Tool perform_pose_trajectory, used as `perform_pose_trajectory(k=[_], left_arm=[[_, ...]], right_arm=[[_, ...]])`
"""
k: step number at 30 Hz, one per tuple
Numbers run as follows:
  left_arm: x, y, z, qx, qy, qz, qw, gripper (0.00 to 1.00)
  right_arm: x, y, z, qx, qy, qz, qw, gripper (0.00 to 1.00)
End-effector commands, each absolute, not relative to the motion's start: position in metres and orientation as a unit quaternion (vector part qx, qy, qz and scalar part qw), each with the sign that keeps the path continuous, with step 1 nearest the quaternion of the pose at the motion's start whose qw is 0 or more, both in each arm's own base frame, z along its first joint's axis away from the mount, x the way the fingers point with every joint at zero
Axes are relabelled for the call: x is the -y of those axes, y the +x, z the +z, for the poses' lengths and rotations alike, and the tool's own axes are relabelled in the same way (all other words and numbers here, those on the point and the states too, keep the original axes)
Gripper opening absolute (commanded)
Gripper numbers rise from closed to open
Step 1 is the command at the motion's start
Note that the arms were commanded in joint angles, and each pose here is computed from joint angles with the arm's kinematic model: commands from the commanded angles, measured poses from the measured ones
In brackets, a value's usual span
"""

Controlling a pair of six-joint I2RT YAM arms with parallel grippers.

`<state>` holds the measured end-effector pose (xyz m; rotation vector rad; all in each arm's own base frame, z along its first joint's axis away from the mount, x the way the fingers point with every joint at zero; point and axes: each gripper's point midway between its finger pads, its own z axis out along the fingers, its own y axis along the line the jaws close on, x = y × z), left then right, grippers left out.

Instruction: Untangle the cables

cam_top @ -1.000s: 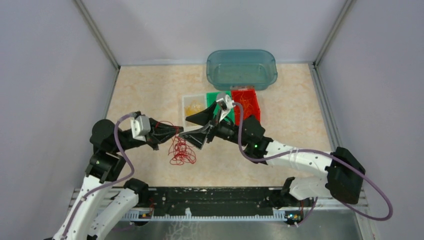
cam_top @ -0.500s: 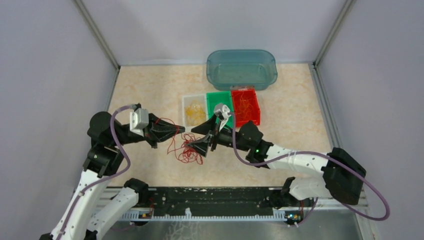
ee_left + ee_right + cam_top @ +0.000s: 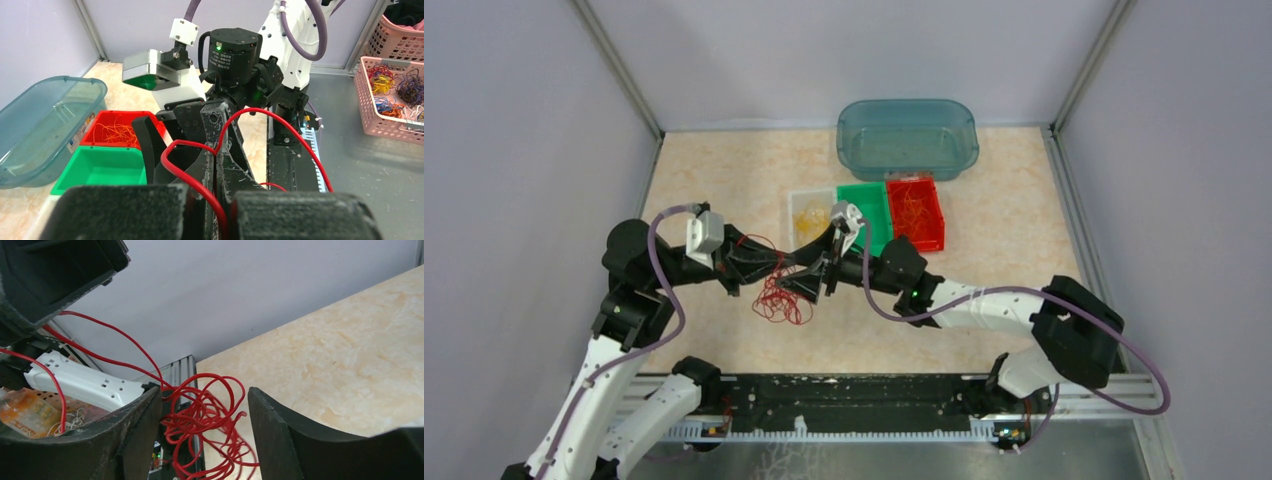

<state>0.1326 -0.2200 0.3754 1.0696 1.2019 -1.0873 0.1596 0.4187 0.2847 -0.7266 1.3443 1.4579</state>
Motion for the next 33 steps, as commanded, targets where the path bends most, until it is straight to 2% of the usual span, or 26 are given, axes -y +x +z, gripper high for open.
perform_pose_trajectory(k=[1, 4, 8, 14, 18, 23, 30, 33], left_arm=[[0.219, 0.124, 0.391, -0.499, 0.458, -0.471, 0.565, 0.00], [0.219, 0.123, 0.395, -0.499, 0.456, -0.475, 0.563, 0.00], [0.220, 0.123, 0.400, -0.498, 0.451, -0.482, 0.563, 0.00], [0.221, 0.122, 0.415, -0.496, 0.443, -0.490, 0.563, 0.00], [0.220, 0.121, 0.428, -0.489, 0.442, -0.489, 0.572, 0.00], [0.219, 0.120, 0.445, -0.479, 0.438, -0.486, 0.585, 0.00], [0.216, 0.121, 0.472, -0.463, 0.438, -0.468, 0.612, 0.00], [0.212, 0.124, 0.489, -0.449, 0.436, -0.448, 0.638, 0.00]], right_arm=[[-0.426, 0.163, 0.312, -0.517, -0.294, 0.610, 0.524, 0.60], [-0.428, 0.164, 0.296, -0.532, -0.295, 0.601, 0.518, 0.56], [-0.437, 0.156, 0.278, -0.543, -0.318, 0.576, 0.521, 0.62], [-0.439, 0.160, 0.262, -0.558, -0.303, 0.563, 0.530, 0.60], [-0.433, 0.162, 0.257, -0.559, -0.288, 0.560, 0.539, 0.52], [-0.423, 0.160, 0.242, -0.570, -0.285, 0.554, 0.536, 0.37], [-0.402, 0.154, 0.208, -0.600, -0.269, 0.546, 0.519, 0.26], [-0.391, 0.150, 0.191, -0.616, -0.265, 0.539, 0.509, 0.25]])
